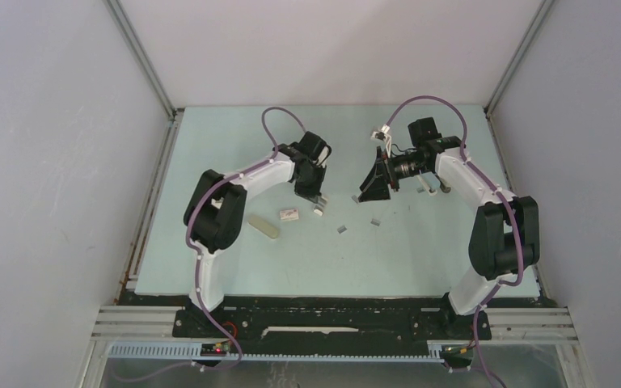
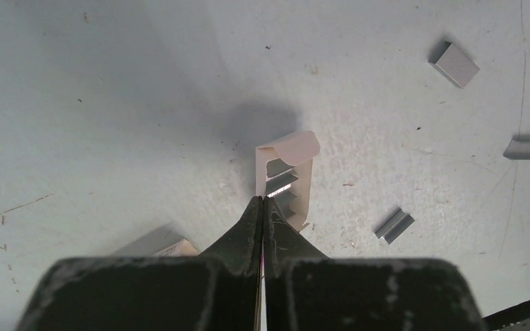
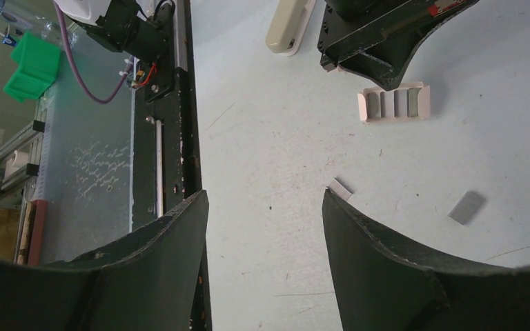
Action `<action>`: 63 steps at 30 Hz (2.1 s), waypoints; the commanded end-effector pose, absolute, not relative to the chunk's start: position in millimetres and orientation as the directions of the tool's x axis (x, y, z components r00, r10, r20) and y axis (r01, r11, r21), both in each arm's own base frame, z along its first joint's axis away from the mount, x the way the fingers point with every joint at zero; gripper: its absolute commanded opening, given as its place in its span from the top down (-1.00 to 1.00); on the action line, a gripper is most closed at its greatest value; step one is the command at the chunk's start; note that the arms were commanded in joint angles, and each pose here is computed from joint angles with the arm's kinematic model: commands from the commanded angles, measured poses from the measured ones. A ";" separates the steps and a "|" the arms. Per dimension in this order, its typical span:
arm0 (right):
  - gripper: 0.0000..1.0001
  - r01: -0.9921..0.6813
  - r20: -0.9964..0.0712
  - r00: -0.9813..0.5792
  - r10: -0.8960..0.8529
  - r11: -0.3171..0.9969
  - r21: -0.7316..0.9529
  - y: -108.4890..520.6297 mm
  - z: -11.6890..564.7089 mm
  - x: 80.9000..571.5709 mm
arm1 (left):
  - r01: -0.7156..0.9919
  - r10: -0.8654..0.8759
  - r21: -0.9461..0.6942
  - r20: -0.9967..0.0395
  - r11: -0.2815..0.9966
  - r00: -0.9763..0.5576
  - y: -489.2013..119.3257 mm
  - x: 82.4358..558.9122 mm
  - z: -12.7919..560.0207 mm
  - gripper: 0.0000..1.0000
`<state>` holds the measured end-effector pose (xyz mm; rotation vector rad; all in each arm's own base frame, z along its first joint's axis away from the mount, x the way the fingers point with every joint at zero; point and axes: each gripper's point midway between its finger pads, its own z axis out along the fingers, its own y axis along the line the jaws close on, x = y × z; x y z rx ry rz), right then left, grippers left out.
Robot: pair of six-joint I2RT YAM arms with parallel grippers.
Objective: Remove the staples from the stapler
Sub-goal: Adjust the staple box at the center of the board, then adjust the staple in the staple box.
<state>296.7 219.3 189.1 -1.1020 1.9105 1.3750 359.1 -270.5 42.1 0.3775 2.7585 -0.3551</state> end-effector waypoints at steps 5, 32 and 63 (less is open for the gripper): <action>-0.42 -0.861 -0.812 -0.506 -0.290 0.122 0.493 219.3 194.2 296.8 | 0.445 0.343 -0.191 -0.405 0.875 -0.847 -278.0 365.2 58.8 1.00; -0.41 -0.862 -0.812 -0.505 -0.293 0.127 0.490 218.4 193.2 297.3 | 0.644 0.514 -0.328 -0.403 0.691 -0.757 -312.3 355.7 55.5 1.00; 0.31 -0.947 -0.592 -0.320 -0.739 0.232 0.223 309.8 91.3 349.3 | 0.058 -0.244 -0.307 -0.844 0.950 -0.478 -150.1 339.7 195.1 -1.00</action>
